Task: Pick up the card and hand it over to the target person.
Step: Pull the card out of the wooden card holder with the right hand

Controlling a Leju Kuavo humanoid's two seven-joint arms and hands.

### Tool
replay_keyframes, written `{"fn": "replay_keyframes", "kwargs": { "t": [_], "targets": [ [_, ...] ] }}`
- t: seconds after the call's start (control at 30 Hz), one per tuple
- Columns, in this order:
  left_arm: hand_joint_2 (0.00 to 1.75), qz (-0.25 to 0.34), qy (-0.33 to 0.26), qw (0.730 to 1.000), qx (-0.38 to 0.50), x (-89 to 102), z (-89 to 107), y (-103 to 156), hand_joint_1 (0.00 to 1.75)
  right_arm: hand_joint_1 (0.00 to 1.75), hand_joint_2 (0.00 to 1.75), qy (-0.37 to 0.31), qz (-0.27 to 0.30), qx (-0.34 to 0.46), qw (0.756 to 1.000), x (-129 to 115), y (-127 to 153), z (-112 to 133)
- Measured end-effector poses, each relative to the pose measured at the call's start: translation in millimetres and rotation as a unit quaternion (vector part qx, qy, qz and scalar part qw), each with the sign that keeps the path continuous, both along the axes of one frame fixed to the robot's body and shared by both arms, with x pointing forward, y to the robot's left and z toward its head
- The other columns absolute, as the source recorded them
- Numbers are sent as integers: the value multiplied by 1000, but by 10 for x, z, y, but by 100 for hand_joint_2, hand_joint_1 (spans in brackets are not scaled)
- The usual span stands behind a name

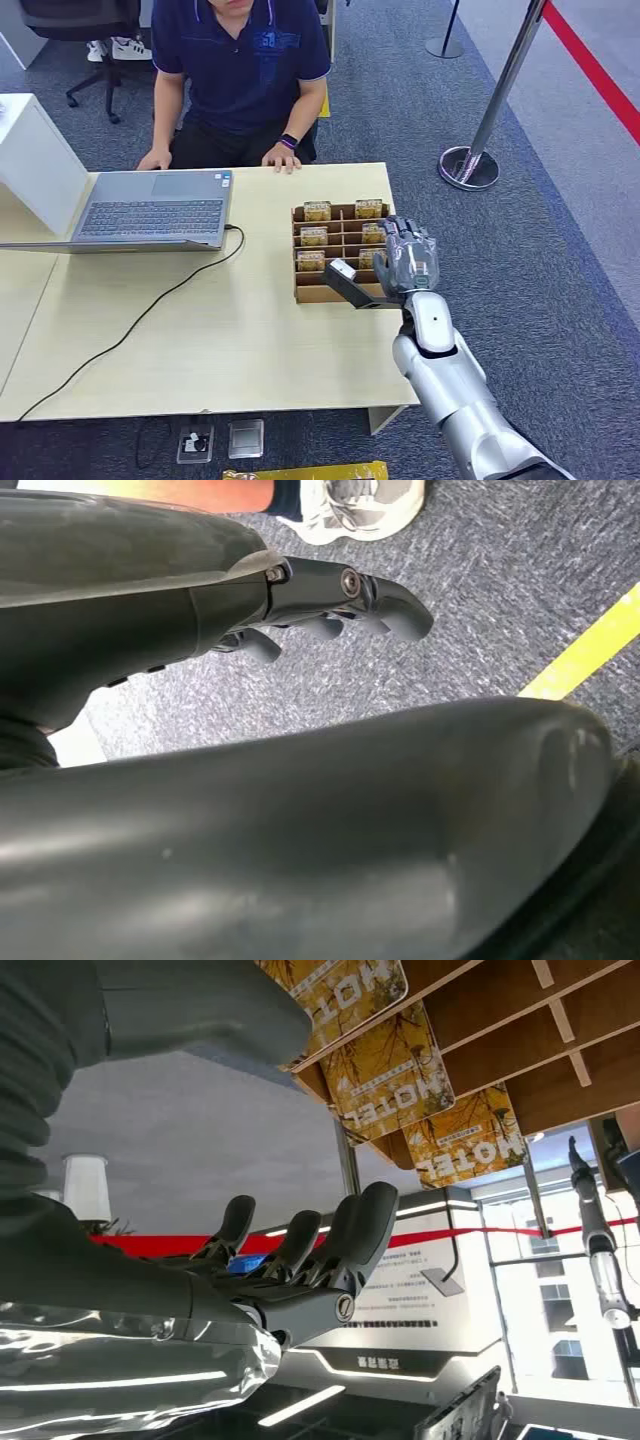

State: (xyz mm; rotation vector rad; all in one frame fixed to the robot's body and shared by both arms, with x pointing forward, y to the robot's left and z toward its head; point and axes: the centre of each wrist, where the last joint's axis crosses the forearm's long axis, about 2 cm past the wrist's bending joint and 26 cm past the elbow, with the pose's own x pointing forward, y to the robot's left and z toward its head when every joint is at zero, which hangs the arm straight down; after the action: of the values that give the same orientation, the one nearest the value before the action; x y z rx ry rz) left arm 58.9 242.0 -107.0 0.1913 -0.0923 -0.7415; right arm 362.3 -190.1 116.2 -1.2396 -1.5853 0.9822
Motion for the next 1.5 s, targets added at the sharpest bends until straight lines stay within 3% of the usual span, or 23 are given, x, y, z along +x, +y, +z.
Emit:
{"fn": "replay_keyframes", "kwargs": {
  "t": [0.33,0.57,1.0,1.17,1.37,1.5],
  "targets": [
    [0,-3,-2,1000,0,-1,0,3,0,82,175,14,-4,-5,1000,2,-29,-78],
    [0,-10,-3,1000,-3,14,1,7,0,68,175,26,-14,-8,1000,-56,-68,-171],
    [0,-17,-6,1000,-2,40,4,17,0,66,175,51,-22,-22,998,-114,-115,-299],
    [0,-10,-2,1000,0,49,5,24,0,111,175,59,-17,-25,998,-127,-63,-321],
    [0,-2,-3,1000,0,29,2,18,0,119,175,65,-11,-30,997,-85,-12,-288],
    [0,1,-4,1000,0,29,2,20,0,145,175,65,-10,-31,997,-74,-9,-287]
  ]
}}
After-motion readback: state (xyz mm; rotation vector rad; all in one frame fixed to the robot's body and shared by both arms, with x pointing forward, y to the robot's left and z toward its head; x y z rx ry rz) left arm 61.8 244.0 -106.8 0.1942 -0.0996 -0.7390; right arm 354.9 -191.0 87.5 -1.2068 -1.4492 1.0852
